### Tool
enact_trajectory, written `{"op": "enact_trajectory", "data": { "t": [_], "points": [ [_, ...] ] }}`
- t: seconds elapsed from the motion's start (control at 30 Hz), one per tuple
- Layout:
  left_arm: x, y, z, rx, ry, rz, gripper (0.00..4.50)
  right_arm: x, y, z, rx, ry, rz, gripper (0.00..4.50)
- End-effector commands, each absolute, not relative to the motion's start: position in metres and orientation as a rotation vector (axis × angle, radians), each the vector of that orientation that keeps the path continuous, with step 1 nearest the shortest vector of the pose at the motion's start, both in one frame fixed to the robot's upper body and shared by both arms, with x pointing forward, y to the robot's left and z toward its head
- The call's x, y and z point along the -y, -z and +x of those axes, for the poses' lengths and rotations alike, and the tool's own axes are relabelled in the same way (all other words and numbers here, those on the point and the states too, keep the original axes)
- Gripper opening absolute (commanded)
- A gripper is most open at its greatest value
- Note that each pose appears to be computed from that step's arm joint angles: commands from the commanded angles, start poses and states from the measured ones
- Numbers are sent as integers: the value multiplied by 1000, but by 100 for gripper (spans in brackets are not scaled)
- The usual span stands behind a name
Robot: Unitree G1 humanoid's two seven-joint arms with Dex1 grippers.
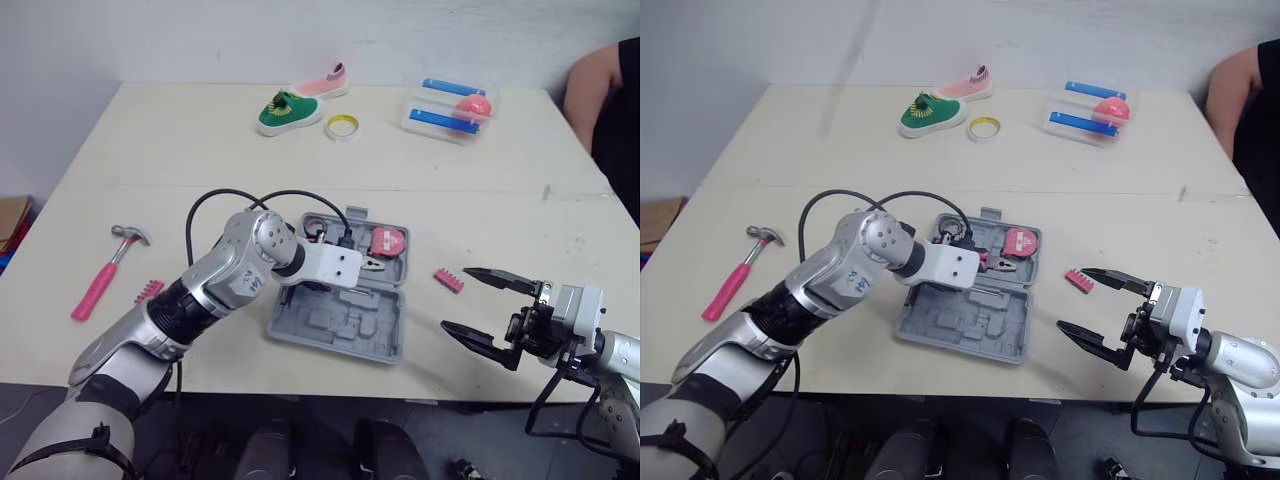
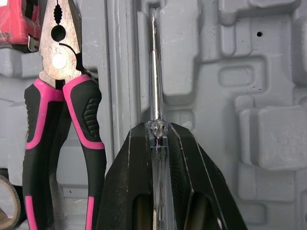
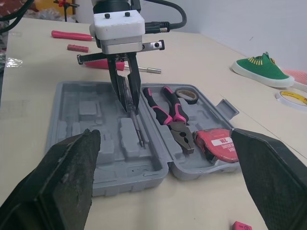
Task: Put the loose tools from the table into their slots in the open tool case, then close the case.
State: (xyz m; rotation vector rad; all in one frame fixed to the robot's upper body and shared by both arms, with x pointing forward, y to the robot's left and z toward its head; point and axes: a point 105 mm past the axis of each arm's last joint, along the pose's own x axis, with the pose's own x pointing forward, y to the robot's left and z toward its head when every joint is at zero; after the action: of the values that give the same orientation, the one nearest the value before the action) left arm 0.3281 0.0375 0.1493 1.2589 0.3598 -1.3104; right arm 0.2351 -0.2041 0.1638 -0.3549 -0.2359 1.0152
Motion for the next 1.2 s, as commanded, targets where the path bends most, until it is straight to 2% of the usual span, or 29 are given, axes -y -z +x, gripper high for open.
{"op": "enact_trajectory", "data": {
  "t": [0.03,0.07,0.17,0.37,0.47,0.57,0.67,0.7,0.77,0.93,1.2],
  "points": [
    [-32,-159,329,-283,1293,1261,95,203,-167,233,254,-1021,-360,450],
    [-29,-162,330,-251,1284,1262,122,203,-166,233,254,-1022,-357,450],
    [-24,-172,324,-205,1306,1260,248,205,-164,232,248,-1024,-350,450],
    [-34,-182,318,-192,1299,1209,248,202,-174,235,302,-989,-258,450],
    [-36,-190,325,-105,1263,1102,248,204,-168,233,275,-1006,-278,450],
    [-33,-207,326,67,1275,844,173,209,-164,232,263,-996,-276,450],
    [-40,-211,327,100,1258,588,27,214,-159,231,258,-985,-277,450],
    [-43,-211,330,117,1237,480,6,217,-157,231,257,-976,-275,450],
    [-46,-206,331,110,1219,376,6,222,-153,231,253,-966,-274,450],
    [-52,-170,335,49,1186,344,6,231,-142,227,239,-952,-276,450],
    [-50,-136,335,-58,1150,324,6,237,-135,225,241,-943,-281,450]
  ]
}}
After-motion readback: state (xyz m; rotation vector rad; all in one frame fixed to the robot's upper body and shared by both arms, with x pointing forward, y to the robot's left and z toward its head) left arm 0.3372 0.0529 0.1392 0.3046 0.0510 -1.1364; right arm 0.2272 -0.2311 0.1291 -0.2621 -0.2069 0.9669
